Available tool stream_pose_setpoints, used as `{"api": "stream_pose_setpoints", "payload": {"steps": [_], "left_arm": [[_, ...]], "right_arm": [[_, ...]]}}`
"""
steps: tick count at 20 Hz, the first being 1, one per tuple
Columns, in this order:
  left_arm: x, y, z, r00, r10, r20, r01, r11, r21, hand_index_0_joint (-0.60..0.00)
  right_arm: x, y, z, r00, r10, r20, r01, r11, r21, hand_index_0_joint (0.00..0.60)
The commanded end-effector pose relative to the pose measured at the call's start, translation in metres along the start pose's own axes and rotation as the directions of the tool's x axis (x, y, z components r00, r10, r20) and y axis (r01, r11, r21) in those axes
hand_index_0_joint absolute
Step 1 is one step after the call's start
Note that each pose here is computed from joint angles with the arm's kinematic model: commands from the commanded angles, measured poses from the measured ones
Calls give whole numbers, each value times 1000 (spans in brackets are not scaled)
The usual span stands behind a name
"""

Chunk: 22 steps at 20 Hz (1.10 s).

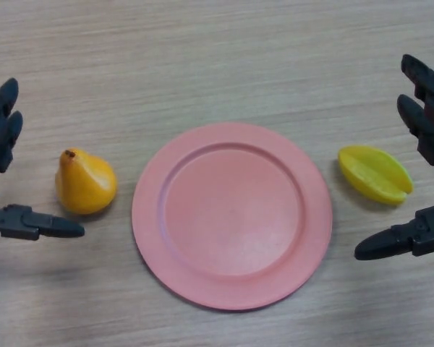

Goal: Pick up the yellow pear and place it on the plate

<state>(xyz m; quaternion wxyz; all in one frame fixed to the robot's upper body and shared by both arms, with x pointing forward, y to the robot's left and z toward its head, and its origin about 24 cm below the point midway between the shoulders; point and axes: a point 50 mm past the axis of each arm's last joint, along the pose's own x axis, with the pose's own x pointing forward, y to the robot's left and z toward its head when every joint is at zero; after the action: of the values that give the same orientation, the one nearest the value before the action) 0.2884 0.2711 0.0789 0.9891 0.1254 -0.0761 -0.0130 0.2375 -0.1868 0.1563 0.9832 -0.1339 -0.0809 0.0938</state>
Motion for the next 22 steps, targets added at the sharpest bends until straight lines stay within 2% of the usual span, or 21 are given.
{"api": "stream_pose_setpoints", "payload": {"steps": [1, 7, 10, 14, 15, 16, 17, 18, 19, 20, 21, 22], "left_arm": [[8, 13, 26, 988, 25, 155, -33, 998, 51, 0], [28, -7, 11, 995, 44, 89, -46, 999, 27, 0], [33, -10, 8, 994, 52, 94, -53, 998, 14, 0], [41, -10, 2, 991, 105, 89, -110, 992, 61, 0], [42, -10, 2, 986, 124, 113, -134, 987, 87, 0], [42, -11, 3, 985, 127, 120, -138, 986, 91, -49], [43, -11, 3, 983, 131, 129, -143, 986, 87, -199], [44, -11, 4, 982, 134, 136, -146, 986, 82, -299], [46, -14, 6, 980, 135, 149, -146, 987, 69, -449], [47, -16, 7, 979, 129, 159, -139, 989, 54, -549], [49, -21, 8, 981, 107, 159, -115, 992, 47, -600], [49, -22, 8, 982, 101, 161, -110, 993, 48, -600]], "right_arm": [[-5, -11, 29, 981, -57, 187, 63, 998, -29, 0], [-6, -10, 34, 981, -52, 188, 53, 999, -1, 0], [-9, -9, 35, 984, -42, 174, 44, 999, -4, 0], [-12, -11, 38, 984, -39, 171, 45, 998, -32, 0], [-13, -12, 38, 983, -45, 175, 52, 998, -39, 0], [-13, -13, 38, 983, -46, 176, 54, 998, -40, 0], [-13, -13, 38, 983, -48, 177, 56, 998, -41, 0], [-14, -13, 38, 983, -50, 178, 58, 997, -42, 0], [-15, -14, 38, 982, -54, 178, 62, 997, -40, 0], [-17, -14, 37, 982, -59, 178, 67, 997, -35, 0], [-19, -15, 38, 982, -65, 177, 72, 997, -31, 0], [-19, -15, 38, 982, -66, 175, 72, 997, -30, 0]]}}
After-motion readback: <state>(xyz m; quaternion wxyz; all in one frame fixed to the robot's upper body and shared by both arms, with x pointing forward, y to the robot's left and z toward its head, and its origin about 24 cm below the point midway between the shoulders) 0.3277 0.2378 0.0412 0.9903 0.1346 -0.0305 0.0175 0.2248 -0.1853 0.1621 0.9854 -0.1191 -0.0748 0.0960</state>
